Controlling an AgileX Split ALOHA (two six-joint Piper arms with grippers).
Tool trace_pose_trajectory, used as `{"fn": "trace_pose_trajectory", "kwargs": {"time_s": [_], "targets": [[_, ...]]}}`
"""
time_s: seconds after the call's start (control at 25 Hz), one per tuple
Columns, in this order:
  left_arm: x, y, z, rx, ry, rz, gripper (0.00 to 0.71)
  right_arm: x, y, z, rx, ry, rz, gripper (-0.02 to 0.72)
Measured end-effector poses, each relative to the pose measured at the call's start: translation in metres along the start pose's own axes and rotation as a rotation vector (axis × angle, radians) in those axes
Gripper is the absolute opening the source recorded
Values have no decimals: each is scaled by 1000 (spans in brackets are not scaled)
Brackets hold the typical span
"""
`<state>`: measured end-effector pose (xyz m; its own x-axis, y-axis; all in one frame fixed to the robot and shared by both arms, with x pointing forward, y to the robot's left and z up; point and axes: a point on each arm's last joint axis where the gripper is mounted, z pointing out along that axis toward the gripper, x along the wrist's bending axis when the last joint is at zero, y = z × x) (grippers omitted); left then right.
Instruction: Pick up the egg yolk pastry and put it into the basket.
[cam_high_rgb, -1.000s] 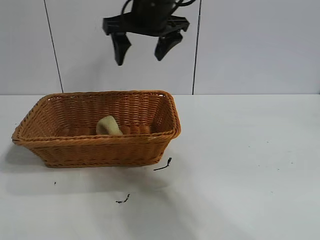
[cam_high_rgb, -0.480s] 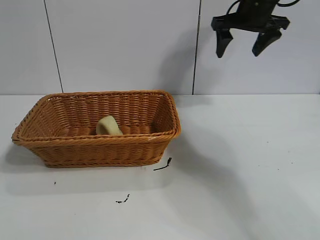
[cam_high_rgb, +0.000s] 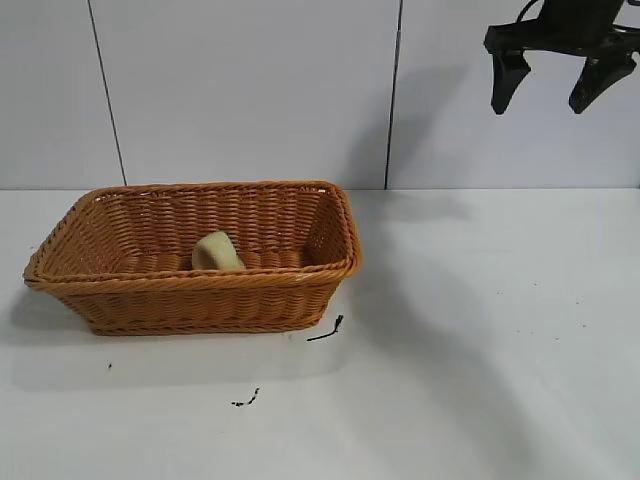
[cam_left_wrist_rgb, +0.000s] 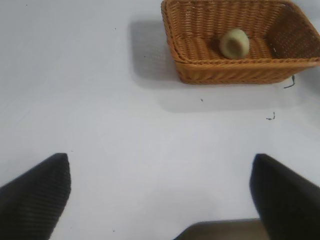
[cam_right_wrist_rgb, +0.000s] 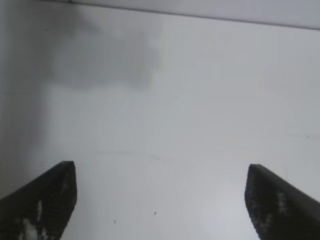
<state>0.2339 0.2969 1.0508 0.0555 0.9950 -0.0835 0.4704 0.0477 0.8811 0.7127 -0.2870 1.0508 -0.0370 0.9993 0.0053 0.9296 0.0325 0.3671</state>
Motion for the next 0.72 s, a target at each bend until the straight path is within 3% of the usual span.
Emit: {"fn": "trace_pose_trajectory", "kwargs": {"time_s": [0.36, 0.72], "targets": [[0, 0, 0, 0, 0, 0, 695, 2, -90, -76, 82, 6, 3, 633], [0, 0, 0, 0, 0, 0, 695, 3, -212, -164, -34, -11, 2, 633]]}}
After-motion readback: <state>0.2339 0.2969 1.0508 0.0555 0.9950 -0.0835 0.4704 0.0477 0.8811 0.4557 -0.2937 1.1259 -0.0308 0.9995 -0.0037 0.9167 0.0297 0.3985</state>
